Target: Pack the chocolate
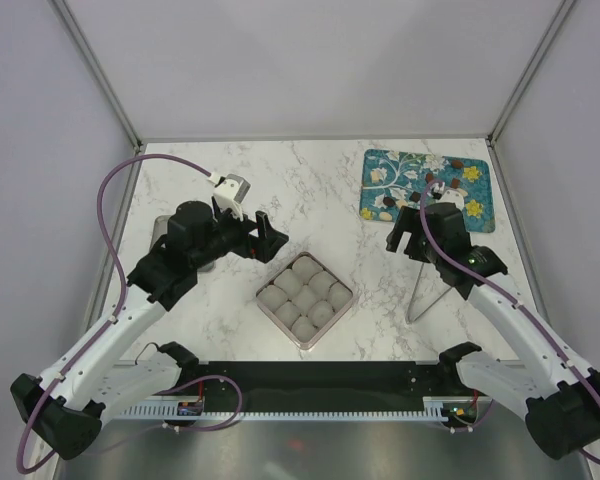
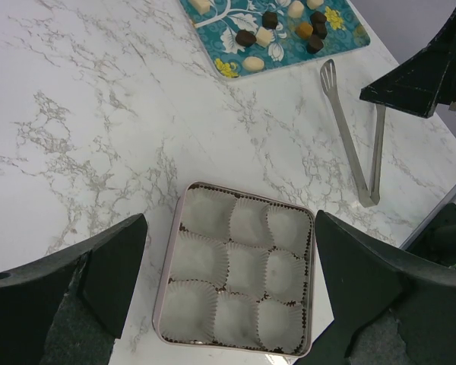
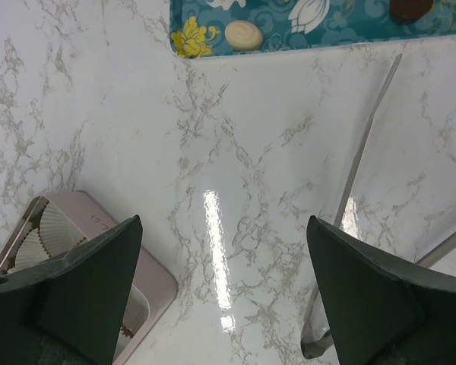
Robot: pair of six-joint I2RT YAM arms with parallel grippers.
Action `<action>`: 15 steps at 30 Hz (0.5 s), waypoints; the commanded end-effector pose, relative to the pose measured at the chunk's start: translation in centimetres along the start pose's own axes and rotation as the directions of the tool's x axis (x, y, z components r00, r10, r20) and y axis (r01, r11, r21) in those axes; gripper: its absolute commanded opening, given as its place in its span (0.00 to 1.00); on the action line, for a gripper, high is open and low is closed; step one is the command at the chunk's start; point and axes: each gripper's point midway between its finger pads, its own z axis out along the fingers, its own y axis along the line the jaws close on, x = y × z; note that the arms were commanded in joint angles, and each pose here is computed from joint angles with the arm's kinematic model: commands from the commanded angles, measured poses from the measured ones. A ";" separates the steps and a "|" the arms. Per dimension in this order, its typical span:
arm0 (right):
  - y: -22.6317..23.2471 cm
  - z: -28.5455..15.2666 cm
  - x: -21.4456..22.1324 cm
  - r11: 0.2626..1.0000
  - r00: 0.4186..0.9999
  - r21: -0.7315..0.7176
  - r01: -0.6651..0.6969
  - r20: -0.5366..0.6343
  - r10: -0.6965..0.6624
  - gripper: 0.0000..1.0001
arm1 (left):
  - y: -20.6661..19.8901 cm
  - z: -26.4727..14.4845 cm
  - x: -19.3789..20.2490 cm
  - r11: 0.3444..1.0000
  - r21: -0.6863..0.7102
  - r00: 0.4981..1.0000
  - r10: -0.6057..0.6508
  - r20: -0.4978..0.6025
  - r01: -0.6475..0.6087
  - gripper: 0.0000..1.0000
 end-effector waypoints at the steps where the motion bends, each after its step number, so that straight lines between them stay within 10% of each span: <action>1: -0.2 -0.2 -1.3 0.998 0.999 0.051 -0.039 0.018 0.038 0.98 | 0.0 -0.8 -2.1 0.999 -0.013 0.997 0.052 0.065 -0.051 1.00; 15: -5.5 2.0 1.0 0.934 0.993 0.356 -0.021 -0.098 0.060 0.97 | 0.4 -1.1 -2.3 0.998 -0.040 0.996 0.052 0.072 -0.050 1.00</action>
